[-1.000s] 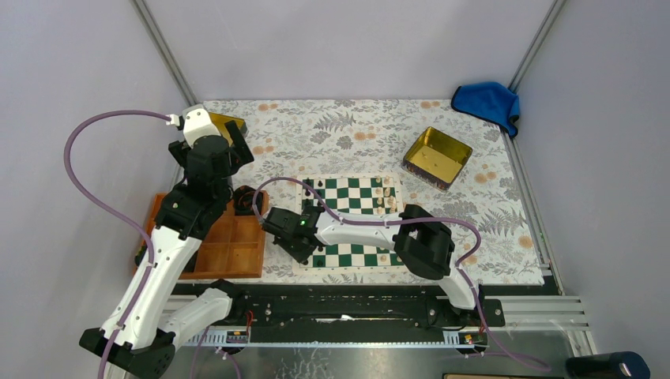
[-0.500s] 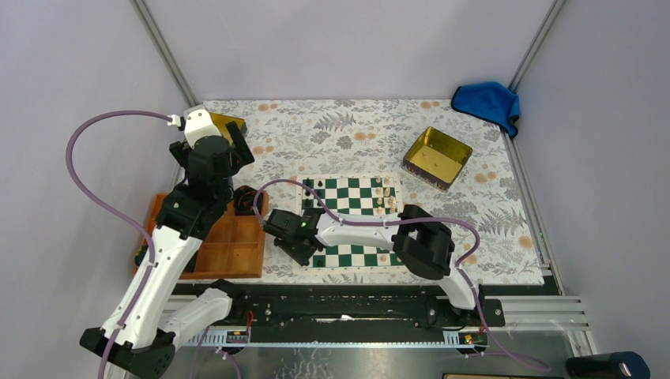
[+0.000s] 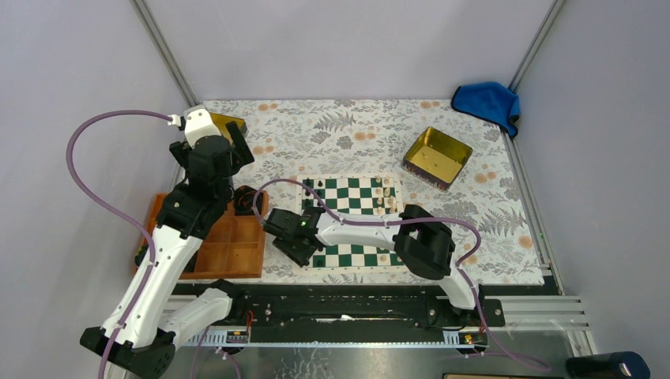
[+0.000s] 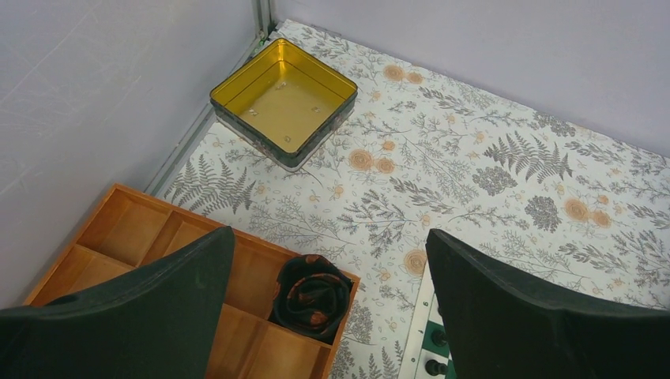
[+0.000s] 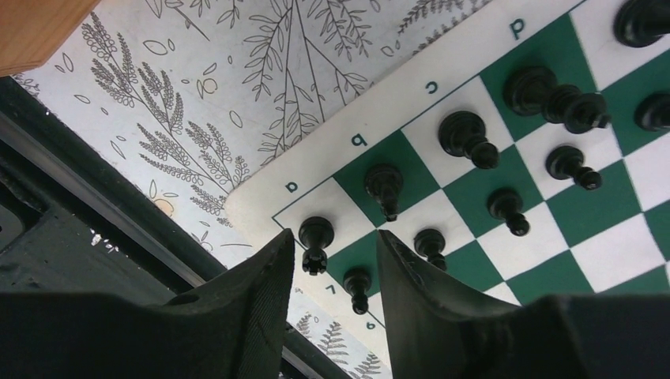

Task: Set up the chess pieces on the board
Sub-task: Place the chess piece on the chessboard, then reset both arms

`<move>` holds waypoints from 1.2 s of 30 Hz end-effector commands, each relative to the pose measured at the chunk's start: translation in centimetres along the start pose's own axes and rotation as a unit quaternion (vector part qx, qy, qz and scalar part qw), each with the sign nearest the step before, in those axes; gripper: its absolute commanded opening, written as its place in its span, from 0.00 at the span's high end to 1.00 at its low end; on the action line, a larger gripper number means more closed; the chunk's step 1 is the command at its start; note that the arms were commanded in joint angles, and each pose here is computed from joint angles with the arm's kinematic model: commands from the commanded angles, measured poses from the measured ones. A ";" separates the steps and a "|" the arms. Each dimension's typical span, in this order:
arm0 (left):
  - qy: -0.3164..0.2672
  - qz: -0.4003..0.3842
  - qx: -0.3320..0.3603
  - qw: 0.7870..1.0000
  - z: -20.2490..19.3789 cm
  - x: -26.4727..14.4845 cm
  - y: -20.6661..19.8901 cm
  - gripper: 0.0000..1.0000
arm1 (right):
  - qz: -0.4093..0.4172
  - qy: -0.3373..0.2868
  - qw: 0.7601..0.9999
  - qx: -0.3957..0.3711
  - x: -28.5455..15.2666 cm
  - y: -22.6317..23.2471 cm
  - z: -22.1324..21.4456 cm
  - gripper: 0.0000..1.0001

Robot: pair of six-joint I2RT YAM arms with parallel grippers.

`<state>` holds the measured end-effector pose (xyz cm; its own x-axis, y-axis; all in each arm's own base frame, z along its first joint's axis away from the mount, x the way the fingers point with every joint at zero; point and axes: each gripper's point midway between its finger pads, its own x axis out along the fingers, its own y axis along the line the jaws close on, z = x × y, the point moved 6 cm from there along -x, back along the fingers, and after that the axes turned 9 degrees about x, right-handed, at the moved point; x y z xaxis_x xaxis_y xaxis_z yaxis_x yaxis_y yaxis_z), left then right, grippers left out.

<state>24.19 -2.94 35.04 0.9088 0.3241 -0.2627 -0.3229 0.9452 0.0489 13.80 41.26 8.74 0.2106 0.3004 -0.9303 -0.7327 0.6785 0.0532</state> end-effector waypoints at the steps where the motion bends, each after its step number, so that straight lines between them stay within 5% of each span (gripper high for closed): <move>1: -0.015 0.021 -0.002 1.000 1.2 -0.1 0.6 0.01 | 0.000 -0.081 0.997 -0.005 -6.0 0.3 3.3 0.49; 10: -0.056 0.035 -0.023 0.998 3.3 -0.5 1.2 0.01 | -0.058 -0.214 0.974 0.036 -14.1 -3.8 8.5 0.42; 16: -0.076 0.021 -0.032 0.996 5.1 1.2 -0.6 0.01 | -0.143 -0.331 0.918 0.165 -20.7 -15.9 12.4 0.37; 22: -0.065 0.003 -0.009 0.998 4.9 5.6 -3.9 0.01 | -0.252 -0.377 0.848 0.273 -24.0 -30.2 11.1 0.29; 28: 0.008 -0.001 -0.023 1.000 -0.2 12.6 -5.3 0.01 | -0.307 -0.356 0.789 0.396 -23.0 -43.5 5.9 0.29; 36: 0.063 0.018 -0.051 0.997 -9.1 18.1 -4.9 0.01 | -0.344 -0.271 0.771 0.463 -18.7 -50.3 0.8 0.24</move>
<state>38.49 -2.13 22.55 0.8144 0.3655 -0.4507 -0.3703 0.9254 0.0813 46.52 2.50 24.73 0.7778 -0.2859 -0.5597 0.3848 0.9207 0.0645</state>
